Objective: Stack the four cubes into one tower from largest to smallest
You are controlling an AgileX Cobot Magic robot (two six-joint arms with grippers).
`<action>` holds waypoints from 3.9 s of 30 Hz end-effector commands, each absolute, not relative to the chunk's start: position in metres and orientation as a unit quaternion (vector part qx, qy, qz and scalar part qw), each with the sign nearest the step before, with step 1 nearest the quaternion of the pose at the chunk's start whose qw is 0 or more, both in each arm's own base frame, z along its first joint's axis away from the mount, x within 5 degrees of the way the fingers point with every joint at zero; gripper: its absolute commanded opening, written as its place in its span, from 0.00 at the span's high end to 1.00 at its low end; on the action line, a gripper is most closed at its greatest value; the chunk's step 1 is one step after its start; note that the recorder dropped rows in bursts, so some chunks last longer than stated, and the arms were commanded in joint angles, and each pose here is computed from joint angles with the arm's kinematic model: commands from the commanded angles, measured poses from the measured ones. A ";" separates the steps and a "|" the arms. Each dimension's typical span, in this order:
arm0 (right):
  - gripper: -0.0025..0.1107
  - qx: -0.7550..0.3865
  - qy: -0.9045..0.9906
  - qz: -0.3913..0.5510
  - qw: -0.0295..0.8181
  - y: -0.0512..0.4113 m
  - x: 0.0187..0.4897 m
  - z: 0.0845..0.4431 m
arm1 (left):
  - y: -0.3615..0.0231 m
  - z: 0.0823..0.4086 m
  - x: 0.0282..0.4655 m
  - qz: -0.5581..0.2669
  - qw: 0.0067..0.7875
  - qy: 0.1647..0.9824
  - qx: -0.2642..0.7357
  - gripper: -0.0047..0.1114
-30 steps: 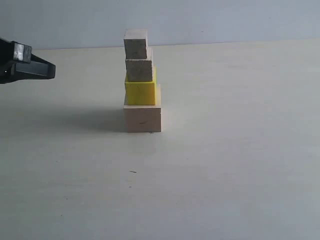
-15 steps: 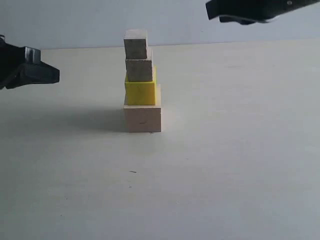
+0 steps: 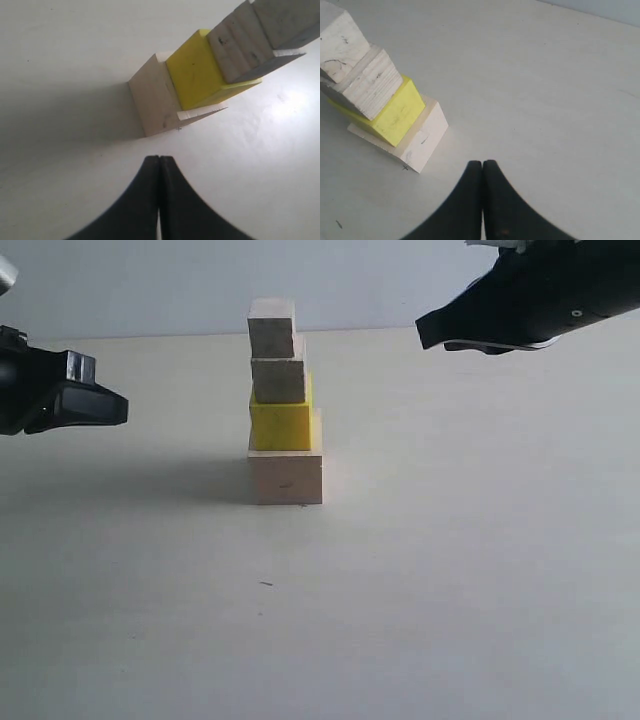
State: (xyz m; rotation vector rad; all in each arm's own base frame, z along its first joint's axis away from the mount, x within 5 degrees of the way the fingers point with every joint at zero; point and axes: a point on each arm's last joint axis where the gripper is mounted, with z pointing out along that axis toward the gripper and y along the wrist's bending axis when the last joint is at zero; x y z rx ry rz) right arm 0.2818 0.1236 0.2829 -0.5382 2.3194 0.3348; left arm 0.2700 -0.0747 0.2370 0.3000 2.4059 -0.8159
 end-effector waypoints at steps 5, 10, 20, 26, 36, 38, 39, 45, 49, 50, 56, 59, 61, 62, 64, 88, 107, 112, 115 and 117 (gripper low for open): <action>0.98 -0.210 0.898 0.129 0.364 0.123 0.280 0.284 | -0.073 0.235 0.269 -0.298 0.286 0.903 0.118 0.96; 0.98 -0.210 0.898 0.129 0.364 0.123 0.280 0.284 | -0.073 0.235 0.269 -0.298 0.286 0.903 0.118 0.96; 0.98 -0.210 0.898 0.129 0.365 0.123 0.280 0.284 | -0.073 0.235 0.269 -0.298 0.286 0.903 0.118 0.96; 0.98 -0.210 0.898 0.129 0.365 0.123 0.280 0.284 | -0.073 0.236 0.269 -0.298 0.288 0.903 0.119 0.96; 0.98 -0.210 0.897 0.129 0.366 0.123 0.281 0.285 | -0.067 0.284 0.243 -0.253 0.380 0.872 0.176 0.96; 0.98 -0.210 0.897 0.129 0.366 0.123 0.281 0.285 | -0.060 0.302 0.235 -0.206 0.436 0.857 0.181 0.96; 0.98 -0.210 0.897 0.129 0.366 0.123 0.281 0.285 | -0.056 0.311 0.230 -0.184 0.461 0.848 0.183 0.96; 0.98 -0.210 0.897 0.129 0.366 0.123 0.281 0.285 | -0.023 0.356 0.198 -0.103 0.577 0.800 0.127 0.96; 0.98 -0.210 0.897 0.129 0.366 0.123 0.281 0.285 | -0.003 0.378 0.172 -0.060 0.626 0.773 0.083 0.96; 0.98 -0.210 0.897 0.129 0.366 0.123 0.281 0.285 | -0.002 0.382 0.165 -0.052 0.637 0.765 0.079 0.96; 0.98 -0.210 0.897 0.129 0.366 0.123 0.281 0.285 | -0.003 0.401 0.132 -0.023 0.685 0.724 0.077 0.96; 0.98 -0.210 0.897 0.129 0.366 0.123 0.281 0.285 | -0.004 0.406 0.122 0.004 0.701 0.708 0.088 0.96; 0.98 -0.210 0.897 0.129 0.366 0.123 0.281 0.285 | -0.002 0.410 0.119 0.026 0.712 0.696 0.090 0.96; 0.98 -0.210 0.897 0.129 0.366 0.123 0.281 0.285 | -0.001 0.411 0.118 0.032 0.717 0.691 0.085 0.96; 0.98 -0.210 0.897 0.129 0.366 0.123 0.281 0.285 | 0.001 0.415 0.115 0.044 0.729 0.679 0.073 0.96; 0.98 -0.210 0.897 0.129 0.366 0.123 0.281 0.285 | 0.005 0.419 0.112 0.069 0.741 0.666 0.057 0.96; 0.98 -0.210 0.897 0.129 0.366 0.123 0.281 0.285 | 0.008 0.276 0.062 0.041 0.658 0.748 -0.074 0.96; 0.98 -0.210 0.897 0.129 0.366 0.123 0.281 0.285 | 0.007 0.241 0.056 0.023 0.648 0.755 -0.095 0.96; 0.98 -0.210 0.897 0.129 0.366 0.123 0.281 0.285 | 0.007 0.226 0.055 0.022 0.643 0.759 -0.096 0.96; 0.98 -0.210 0.897 0.129 0.366 0.123 0.281 0.285 | 0.007 0.219 0.054 0.021 0.639 0.762 -0.097 0.96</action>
